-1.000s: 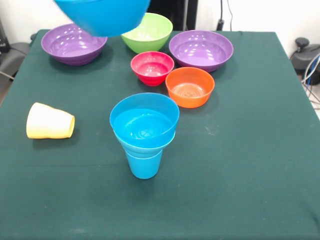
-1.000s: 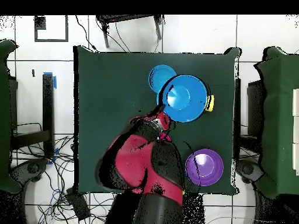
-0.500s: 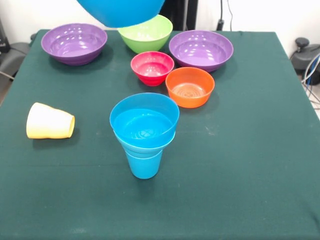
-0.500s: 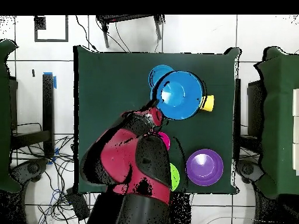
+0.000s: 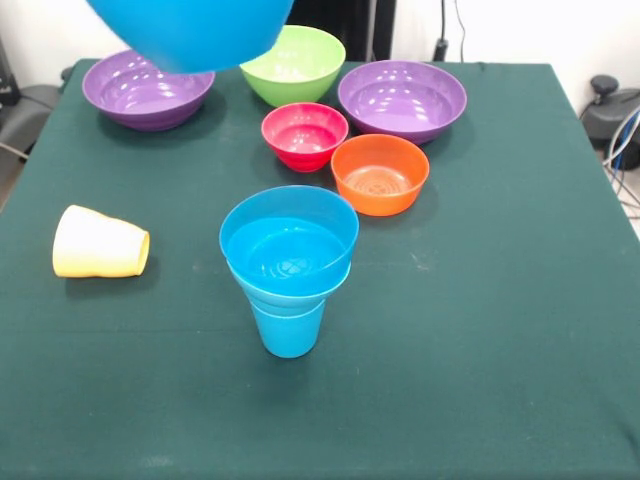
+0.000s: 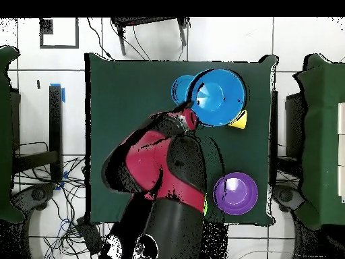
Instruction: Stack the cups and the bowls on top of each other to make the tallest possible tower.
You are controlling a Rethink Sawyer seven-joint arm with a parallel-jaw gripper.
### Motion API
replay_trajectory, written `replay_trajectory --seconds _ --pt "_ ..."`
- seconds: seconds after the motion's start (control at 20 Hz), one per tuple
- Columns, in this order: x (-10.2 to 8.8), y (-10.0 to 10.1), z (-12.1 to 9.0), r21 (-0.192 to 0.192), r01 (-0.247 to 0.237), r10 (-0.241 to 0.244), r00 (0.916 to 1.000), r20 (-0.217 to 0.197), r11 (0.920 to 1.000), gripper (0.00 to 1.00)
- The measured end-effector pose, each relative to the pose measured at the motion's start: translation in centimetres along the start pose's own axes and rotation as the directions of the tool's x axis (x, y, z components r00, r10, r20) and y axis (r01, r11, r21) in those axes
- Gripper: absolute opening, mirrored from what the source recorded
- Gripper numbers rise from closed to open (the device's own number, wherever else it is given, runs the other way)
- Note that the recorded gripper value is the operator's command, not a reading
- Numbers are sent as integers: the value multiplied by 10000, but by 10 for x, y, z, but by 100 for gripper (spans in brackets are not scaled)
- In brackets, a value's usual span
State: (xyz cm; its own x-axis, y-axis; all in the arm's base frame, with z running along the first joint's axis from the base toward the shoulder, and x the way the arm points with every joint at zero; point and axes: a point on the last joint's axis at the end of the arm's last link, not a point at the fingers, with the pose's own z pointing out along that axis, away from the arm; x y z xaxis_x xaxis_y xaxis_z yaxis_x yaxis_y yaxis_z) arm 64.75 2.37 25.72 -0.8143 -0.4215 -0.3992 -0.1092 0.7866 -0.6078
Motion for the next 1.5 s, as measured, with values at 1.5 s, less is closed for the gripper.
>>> replay_trajectory --seconds 1.5 --pt "21 18 83 366 -179 225 9916 -1277 9992 0"
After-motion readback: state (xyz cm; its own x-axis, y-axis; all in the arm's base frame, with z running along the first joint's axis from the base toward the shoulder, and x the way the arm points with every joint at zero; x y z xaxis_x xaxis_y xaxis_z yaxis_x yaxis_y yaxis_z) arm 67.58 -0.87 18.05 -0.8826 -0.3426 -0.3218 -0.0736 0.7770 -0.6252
